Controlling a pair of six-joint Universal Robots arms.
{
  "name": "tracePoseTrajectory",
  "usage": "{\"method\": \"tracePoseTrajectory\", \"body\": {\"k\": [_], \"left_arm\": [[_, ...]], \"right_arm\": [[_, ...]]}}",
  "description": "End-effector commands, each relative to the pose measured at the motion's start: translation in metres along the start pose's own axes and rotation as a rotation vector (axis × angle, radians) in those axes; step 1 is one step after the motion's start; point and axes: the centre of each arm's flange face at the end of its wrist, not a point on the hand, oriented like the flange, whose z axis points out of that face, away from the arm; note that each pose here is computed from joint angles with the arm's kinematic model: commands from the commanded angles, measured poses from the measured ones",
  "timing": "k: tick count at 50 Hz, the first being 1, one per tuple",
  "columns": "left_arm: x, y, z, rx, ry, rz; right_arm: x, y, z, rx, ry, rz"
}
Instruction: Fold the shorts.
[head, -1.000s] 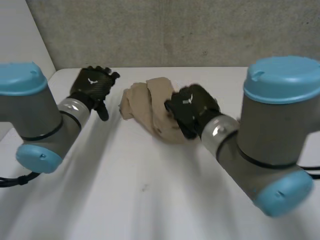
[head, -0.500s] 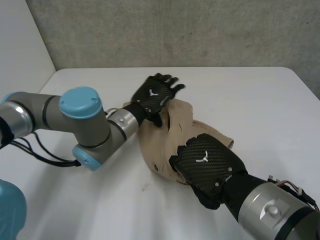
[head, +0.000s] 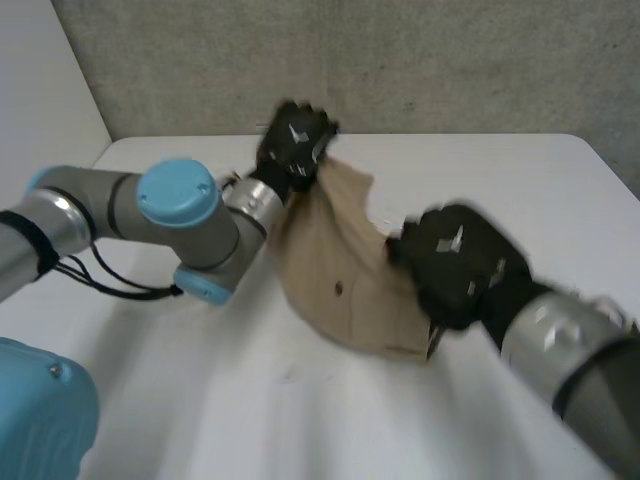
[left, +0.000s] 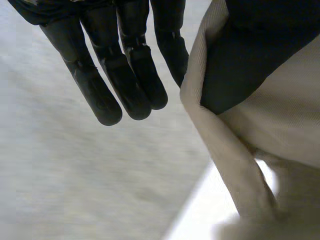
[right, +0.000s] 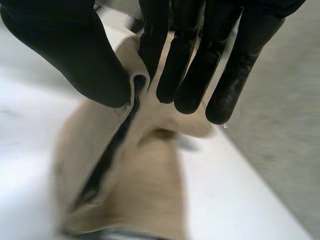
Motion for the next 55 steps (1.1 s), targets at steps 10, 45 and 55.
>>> {"method": "tracePoseTrajectory", "body": {"k": [10, 45, 55], "left_arm": [[-0.138, -0.197, -0.001, 0.369, -0.524, 0.262], [0.025, -0.046, -0.211, -0.616, 0.149, 0.148], [-0.014, -0.046, -0.221, -0.671, -0.058, -0.270]], "right_arm": [[0.142, -0.153, 0.063, 0.710, 0.687, 0.039], [0.024, 0.095, 0.073, -0.171, 0.200, 0.106], [0.038, 0.109, 0.073, -0.178, 0.219, 0.222]]}}
